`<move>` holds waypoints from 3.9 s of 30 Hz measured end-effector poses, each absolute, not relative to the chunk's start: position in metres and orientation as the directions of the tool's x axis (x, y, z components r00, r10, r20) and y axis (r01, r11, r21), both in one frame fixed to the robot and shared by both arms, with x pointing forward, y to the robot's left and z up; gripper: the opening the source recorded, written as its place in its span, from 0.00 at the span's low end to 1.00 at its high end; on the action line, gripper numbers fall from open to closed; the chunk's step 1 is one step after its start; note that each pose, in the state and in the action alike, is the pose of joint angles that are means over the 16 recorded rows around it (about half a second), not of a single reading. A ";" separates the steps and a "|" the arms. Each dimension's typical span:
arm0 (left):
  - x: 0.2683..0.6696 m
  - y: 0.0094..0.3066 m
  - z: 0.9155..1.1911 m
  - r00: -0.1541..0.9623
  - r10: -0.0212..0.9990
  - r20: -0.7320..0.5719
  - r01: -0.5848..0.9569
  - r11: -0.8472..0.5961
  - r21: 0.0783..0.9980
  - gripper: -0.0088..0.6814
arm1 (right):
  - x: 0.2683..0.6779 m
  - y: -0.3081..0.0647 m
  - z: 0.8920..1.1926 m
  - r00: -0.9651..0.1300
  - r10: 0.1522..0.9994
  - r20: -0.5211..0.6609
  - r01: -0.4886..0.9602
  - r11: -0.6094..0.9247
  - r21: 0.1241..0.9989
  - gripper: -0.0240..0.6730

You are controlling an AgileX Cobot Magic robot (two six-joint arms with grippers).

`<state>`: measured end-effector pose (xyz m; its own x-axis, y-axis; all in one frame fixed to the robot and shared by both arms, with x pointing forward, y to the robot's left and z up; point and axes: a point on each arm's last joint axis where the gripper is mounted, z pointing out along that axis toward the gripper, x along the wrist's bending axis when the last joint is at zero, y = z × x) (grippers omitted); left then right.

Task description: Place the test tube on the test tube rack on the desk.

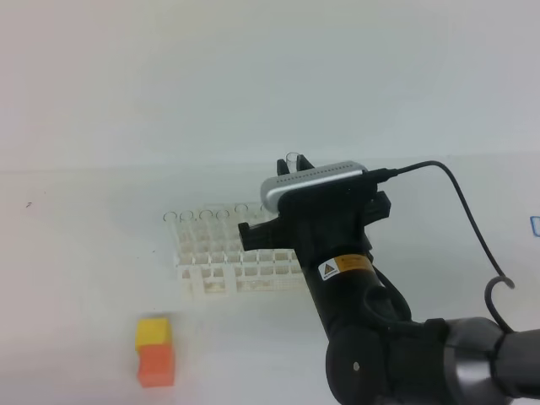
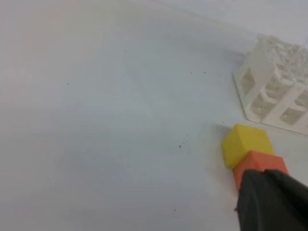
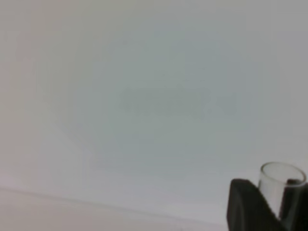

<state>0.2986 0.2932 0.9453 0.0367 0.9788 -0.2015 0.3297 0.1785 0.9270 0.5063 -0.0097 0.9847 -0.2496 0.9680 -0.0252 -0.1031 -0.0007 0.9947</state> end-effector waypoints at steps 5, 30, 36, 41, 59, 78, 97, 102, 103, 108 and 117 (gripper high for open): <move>0.298 0.294 0.944 0.026 0.976 -0.215 0.339 0.194 0.921 0.01 | 0.506 -0.010 0.980 -0.240 0.971 -0.023 -0.092 0.001 0.996 0.22; 0.295 0.290 0.947 0.099 0.968 -0.232 0.305 0.192 0.933 0.01 | 0.507 -0.007 0.969 -0.245 0.969 -0.040 -0.090 0.018 0.996 0.22; 0.292 0.287 0.950 0.164 0.959 -0.232 0.277 0.180 0.944 0.01 | 0.506 -0.003 0.973 -0.258 0.965 -0.047 -0.106 0.020 0.994 0.22; 0.291 0.285 0.951 0.197 0.953 -0.232 0.264 0.177 0.948 0.01 | 0.506 0.000 0.976 -0.266 0.962 -0.056 -0.121 0.024 0.992 0.22; 0.290 0.285 0.951 0.209 0.949 -0.237 0.267 0.178 0.947 0.01 | 0.505 0.008 0.984 -0.290 0.955 -0.055 -0.152 0.010 0.988 0.22; 0.290 0.286 0.950 0.212 0.963 -0.168 0.257 0.111 0.960 0.01 | 0.507 0.024 0.991 -0.311 0.948 -0.073 -0.194 0.012 0.981 0.22; 0.290 0.288 0.949 0.216 0.975 -0.056 0.247 0.001 0.969 0.01 | 0.508 0.023 0.986 -0.257 0.953 -0.158 -0.188 0.111 0.976 0.22; 0.290 0.288 0.949 0.220 0.974 -0.058 0.247 0.001 0.969 0.01 | 0.509 0.021 0.985 -0.233 0.958 -0.167 -0.173 0.128 0.977 0.22; 0.290 0.288 0.949 0.222 0.973 -0.058 0.247 0.001 0.969 0.01 | 0.508 0.020 0.985 -0.228 0.959 -0.168 -0.169 0.130 0.977 0.22; 0.290 0.287 0.949 0.236 0.970 -0.060 0.247 0.000 0.969 0.01 | 0.506 0.019 0.986 -0.208 0.964 -0.167 -0.152 0.137 0.979 0.21; 0.290 0.286 0.949 0.258 0.964 -0.062 0.249 -0.005 0.968 0.01 | 0.499 0.021 0.988 -0.189 0.971 -0.149 -0.121 0.128 0.984 0.21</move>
<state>0.2898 0.2860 0.9489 0.2575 0.9643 -0.0616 0.2490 -0.0046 0.9685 0.4991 0.0207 0.9882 -0.1893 0.9705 -0.1493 -0.1207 0.1279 0.9844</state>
